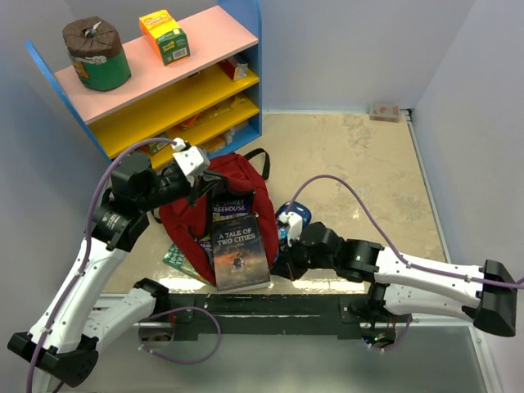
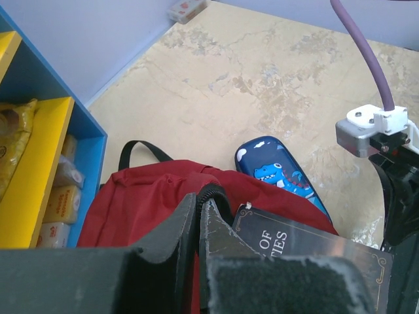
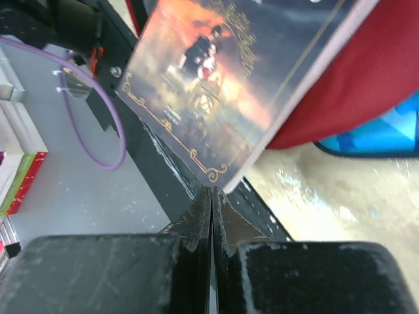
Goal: Pack the student bag
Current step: Place the book in the student bag.
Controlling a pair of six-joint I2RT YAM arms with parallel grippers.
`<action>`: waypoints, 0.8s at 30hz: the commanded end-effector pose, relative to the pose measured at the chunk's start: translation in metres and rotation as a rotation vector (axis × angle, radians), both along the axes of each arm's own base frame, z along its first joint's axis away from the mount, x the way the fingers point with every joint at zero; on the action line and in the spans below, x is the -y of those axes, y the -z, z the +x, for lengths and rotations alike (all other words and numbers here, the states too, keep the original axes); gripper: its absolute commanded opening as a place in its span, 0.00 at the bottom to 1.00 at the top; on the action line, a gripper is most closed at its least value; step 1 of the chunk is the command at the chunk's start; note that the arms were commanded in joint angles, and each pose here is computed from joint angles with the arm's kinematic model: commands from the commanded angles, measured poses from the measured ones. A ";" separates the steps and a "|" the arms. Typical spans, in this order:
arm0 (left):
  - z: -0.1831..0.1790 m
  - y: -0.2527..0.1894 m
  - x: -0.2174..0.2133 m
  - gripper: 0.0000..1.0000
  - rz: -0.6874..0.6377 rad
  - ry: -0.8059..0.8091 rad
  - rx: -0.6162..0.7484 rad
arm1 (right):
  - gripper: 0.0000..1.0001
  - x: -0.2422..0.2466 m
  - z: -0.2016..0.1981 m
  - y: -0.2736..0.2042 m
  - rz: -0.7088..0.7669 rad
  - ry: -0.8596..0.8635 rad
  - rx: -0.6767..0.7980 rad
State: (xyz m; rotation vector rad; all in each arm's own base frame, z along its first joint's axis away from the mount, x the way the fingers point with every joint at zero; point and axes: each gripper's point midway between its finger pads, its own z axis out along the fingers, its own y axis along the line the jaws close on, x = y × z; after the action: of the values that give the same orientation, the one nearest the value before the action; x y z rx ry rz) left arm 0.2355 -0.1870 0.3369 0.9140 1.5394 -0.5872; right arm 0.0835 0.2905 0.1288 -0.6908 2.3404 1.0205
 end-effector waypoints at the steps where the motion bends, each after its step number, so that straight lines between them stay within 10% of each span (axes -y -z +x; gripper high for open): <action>1: -0.005 -0.052 0.007 0.06 -0.065 0.060 0.148 | 0.00 -0.016 -0.014 -0.016 0.124 -0.115 0.052; 14: -0.004 -0.034 0.009 0.06 -0.016 0.084 0.118 | 0.00 -0.036 -0.067 0.051 -0.145 -0.375 0.046; 24: -0.021 -0.030 0.016 0.07 -0.017 0.185 0.127 | 0.00 -0.092 0.026 0.014 -0.132 -0.100 0.352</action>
State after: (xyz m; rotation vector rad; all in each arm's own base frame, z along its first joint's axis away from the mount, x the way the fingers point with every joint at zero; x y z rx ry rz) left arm 0.2303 -0.1956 0.3330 1.0055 1.5127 -0.6261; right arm 0.0478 0.3390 0.0528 -1.1651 2.3419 0.7509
